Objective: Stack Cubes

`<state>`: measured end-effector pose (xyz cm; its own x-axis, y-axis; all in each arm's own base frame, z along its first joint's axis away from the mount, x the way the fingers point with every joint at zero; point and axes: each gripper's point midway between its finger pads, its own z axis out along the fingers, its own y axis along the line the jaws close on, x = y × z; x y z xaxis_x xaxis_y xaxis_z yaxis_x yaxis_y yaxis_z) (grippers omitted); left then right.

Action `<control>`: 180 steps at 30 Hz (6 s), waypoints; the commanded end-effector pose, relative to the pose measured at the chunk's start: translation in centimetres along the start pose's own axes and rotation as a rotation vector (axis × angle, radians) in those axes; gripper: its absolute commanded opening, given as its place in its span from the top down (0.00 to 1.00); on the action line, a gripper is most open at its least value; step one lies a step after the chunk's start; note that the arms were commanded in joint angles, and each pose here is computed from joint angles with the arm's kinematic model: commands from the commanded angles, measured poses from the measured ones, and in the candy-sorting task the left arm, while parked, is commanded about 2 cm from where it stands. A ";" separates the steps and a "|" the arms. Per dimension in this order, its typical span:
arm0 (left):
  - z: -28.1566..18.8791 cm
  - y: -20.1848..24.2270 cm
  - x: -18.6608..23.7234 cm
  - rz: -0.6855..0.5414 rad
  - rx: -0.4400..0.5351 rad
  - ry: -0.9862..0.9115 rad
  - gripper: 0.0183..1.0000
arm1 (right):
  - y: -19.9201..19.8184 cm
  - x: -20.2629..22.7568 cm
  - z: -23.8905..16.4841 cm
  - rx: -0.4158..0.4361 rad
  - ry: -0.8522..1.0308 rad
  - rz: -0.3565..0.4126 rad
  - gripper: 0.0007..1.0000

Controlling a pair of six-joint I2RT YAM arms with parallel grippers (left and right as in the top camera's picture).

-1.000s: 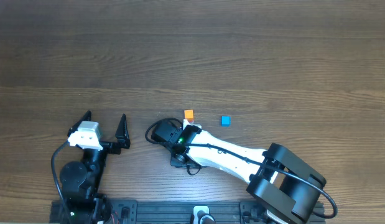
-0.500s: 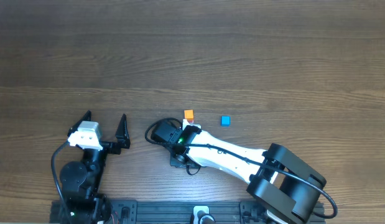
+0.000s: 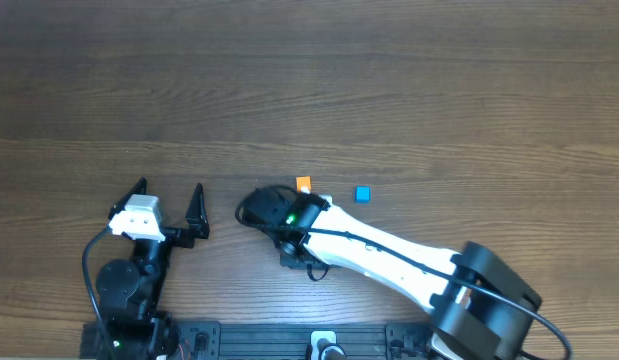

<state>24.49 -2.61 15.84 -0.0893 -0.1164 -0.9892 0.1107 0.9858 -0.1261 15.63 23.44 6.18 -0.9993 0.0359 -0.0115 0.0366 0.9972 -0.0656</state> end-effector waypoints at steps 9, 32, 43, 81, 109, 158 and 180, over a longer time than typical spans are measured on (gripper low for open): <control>0.0 -0.3 0.2 0.015 0.015 -0.001 0.00 | 1.4 -7.5 -8.6 -0.067 -0.170 -0.114 0.99; 0.0 -0.3 0.2 0.015 0.015 -0.001 0.00 | 1.9 -13.3 -3.9 -0.016 -0.069 -0.138 0.99; 0.0 -0.3 0.2 0.015 0.015 -0.001 0.00 | 2.0 -13.3 -3.5 -0.023 -0.057 -0.134 0.99; 0.0 -0.3 0.2 0.015 0.015 -0.001 0.00 | 1.7 -12.8 -2.0 -0.026 -0.010 -0.124 0.99; 0.0 -0.3 0.2 0.015 0.015 -0.001 0.00 | 1.7 -12.5 -1.4 -0.031 0.002 -0.122 0.99; 0.0 -0.3 0.2 0.015 0.015 -0.001 0.00 | 1.7 -15.2 -6.3 -0.083 -0.194 -0.147 0.25; 0.0 -0.3 0.2 0.015 0.015 -0.001 0.00 | -8.8 -10.9 -4.5 -0.029 -0.180 0.046 0.01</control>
<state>24.49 -2.62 15.84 -0.0894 -0.1164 -0.9892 0.1111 0.9858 -0.1261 26.67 15.83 12.48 -0.9792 0.0264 -0.2013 0.0322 0.9992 -0.0256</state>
